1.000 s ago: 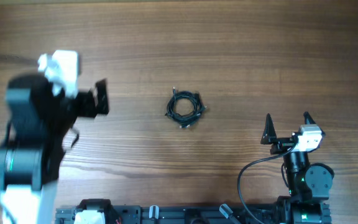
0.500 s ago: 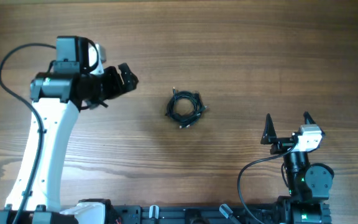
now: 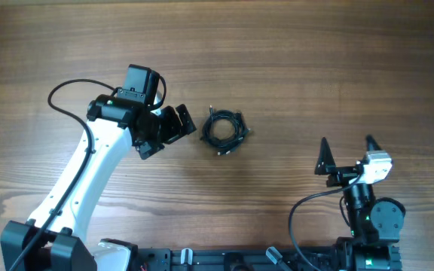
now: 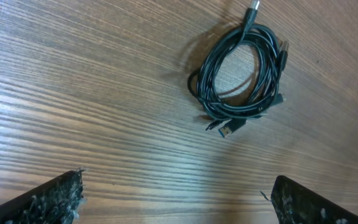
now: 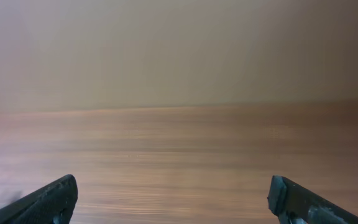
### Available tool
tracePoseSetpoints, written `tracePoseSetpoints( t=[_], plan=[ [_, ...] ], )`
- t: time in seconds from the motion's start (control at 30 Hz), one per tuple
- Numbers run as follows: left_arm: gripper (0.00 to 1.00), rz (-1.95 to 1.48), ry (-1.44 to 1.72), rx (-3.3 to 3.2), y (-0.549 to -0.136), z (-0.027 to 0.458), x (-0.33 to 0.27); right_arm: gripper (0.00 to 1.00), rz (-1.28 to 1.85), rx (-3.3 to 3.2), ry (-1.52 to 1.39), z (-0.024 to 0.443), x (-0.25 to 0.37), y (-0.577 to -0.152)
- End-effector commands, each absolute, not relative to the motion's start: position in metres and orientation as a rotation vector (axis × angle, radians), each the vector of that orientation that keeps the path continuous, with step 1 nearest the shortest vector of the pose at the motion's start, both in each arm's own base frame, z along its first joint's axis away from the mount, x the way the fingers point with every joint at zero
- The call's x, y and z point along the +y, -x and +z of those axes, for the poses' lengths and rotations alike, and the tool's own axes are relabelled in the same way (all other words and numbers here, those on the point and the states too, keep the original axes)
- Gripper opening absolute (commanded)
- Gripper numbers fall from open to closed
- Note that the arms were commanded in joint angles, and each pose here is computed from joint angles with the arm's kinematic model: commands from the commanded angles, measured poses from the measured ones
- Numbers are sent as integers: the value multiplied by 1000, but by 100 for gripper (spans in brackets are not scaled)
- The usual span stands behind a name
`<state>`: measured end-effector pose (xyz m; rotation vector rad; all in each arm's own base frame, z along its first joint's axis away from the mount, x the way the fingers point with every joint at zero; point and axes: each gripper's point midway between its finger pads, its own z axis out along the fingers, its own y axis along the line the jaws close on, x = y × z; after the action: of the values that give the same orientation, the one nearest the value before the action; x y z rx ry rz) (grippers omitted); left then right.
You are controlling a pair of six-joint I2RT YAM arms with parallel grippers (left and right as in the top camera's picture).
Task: Untangle cables
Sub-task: 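Move the left gripper toward the left side of the black cable coil, then bring the right gripper to the coil's right side, facing the left gripper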
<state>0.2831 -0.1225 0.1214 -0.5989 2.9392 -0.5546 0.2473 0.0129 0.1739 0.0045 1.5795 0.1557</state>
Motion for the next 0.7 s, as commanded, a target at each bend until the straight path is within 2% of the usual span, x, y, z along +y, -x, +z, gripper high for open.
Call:
tracePoseSetpoints(
  t=[0.0, 0.03, 0.1, 0.17, 0.2, 0.3, 0.43, 0.53, 0.6, 0.67],
  plan=[
    [100, -566, 625, 2960, -282, 113, -128, 100, 824, 1586, -301, 180, 54, -238],
    [100, -563, 615, 2969, -281, 112, -130, 100, 866, 1524, -344, 193, 51, -239],
    [100, -561, 602, 2980, -281, 108, -134, 100, 823, 1349, -224, 238, 49, -231],
    [100, -558, 567, 3002, -280, 102, -142, 100, 592, 1073, 11, 307, 47, -204],
    [100, -555, 539, 3011, -278, 101, -145, 100, 499, 1031, 27, 324, 41, -199],
    [100, -572, 506, 2995, -281, 102, -152, 100, 323, 1166, -11, 343, 25, -207],
    [100, -591, 531, 2969, -286, 103, -157, 100, 250, 1459, 50, 364, 29, -235],
    [100, -588, 532, 2974, -285, 103, -156, 100, 498, 1775, 198, 367, 70, -255],
    [100, -599, 524, 2984, -283, 103, -159, 100, 887, 1852, 409, 361, 120, -247],
    [100, -599, 505, 2984, -282, 104, -162, 100, 1122, 1942, 378, 342, 134, -258]
  ],
)
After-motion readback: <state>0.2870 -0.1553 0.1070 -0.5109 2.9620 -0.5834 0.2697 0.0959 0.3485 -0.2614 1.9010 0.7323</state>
